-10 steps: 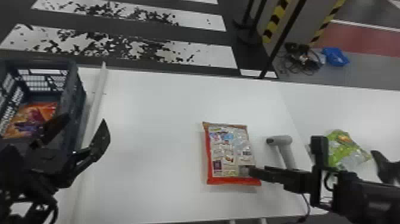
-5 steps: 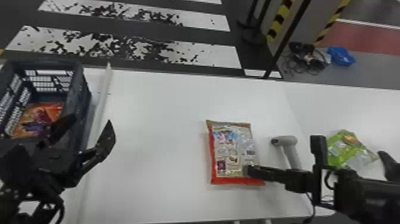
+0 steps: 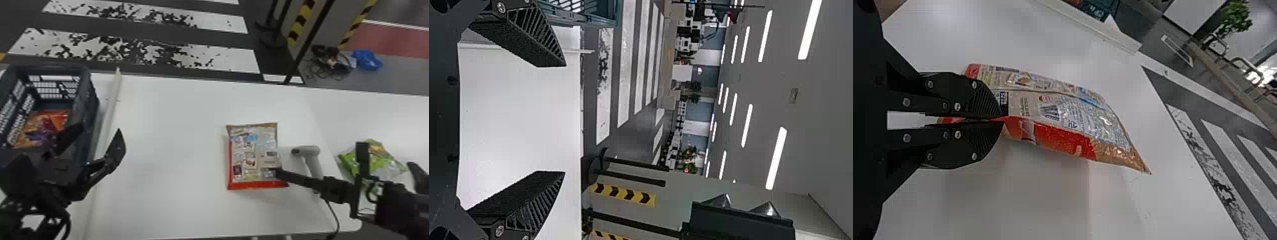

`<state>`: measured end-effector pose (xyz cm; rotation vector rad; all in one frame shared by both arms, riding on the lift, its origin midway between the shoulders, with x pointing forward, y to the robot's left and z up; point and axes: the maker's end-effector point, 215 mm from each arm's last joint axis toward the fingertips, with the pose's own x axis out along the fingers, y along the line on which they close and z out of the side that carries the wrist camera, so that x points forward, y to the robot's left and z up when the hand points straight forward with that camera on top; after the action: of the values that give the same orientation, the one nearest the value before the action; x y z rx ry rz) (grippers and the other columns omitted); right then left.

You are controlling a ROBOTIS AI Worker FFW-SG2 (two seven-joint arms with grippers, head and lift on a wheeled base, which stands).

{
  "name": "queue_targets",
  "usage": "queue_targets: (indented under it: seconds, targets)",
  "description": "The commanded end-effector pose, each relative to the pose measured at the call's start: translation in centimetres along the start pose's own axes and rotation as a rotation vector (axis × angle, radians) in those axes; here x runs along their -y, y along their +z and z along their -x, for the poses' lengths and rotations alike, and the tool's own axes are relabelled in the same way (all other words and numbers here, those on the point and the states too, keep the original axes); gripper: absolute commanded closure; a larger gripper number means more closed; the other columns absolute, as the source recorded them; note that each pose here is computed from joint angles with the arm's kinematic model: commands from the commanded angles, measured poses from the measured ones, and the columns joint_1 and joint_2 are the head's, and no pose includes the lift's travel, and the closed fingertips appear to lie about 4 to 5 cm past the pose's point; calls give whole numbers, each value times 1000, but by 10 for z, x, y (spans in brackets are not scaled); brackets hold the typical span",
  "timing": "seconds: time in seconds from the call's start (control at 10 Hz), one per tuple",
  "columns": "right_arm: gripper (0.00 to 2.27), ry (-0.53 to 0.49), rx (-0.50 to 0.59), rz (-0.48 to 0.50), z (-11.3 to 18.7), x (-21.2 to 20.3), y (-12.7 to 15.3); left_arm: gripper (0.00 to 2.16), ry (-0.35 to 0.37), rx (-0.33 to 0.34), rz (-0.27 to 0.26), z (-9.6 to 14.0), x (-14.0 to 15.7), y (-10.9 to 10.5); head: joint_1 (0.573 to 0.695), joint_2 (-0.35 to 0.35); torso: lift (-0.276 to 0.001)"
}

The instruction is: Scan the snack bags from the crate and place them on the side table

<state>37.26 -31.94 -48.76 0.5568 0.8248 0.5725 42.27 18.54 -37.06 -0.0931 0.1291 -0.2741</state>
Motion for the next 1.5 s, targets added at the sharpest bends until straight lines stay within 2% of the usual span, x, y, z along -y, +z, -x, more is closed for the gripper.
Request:
queue_targets:
  seconds: [0.0, 0.2, 0.3, 0.4, 0.7, 0.9, 1.1, 1.3, 1.4]
  targets:
    - [2253, 50, 87, -57, 22, -5, 22, 103, -2, 0, 0, 0, 1, 0, 695, -187, -95]
    - [2253, 77, 207, -121, 55, -1, 50, 103, -4, -1, -1, 0, 1, 0, 695, -214, -95]
    - [2253, 59, 303, -146, 78, 10, 73, 103, -4, 1, -1, 0, 2, 1, 695, -237, -95]
    - [2253, 3, 388, -164, 102, 27, 92, 103, -4, -1, -1, 0, 2, 0, 695, -253, -95]
    - [2253, -231, 601, -173, 162, 87, 126, 103, -3, 2, -2, 1, 1, 1, 695, -350, -95]
    - [2253, -396, 752, -201, 201, 138, 137, 103, -3, -1, 2, 1, 1, -1, 695, -350, -95]
    - [2253, -493, 869, -233, 224, 185, 137, 103, -3, 0, 1, 0, 1, 0, 695, -350, -95]
    - [2233, -582, 915, -280, 233, 222, 131, 103, -3, -2, 1, 0, 1, -1, 695, -350, -95]
    - [2121, -636, 913, -314, 235, 238, 123, 103, -3, -3, 1, 1, 0, -1, 695, -350, -95]
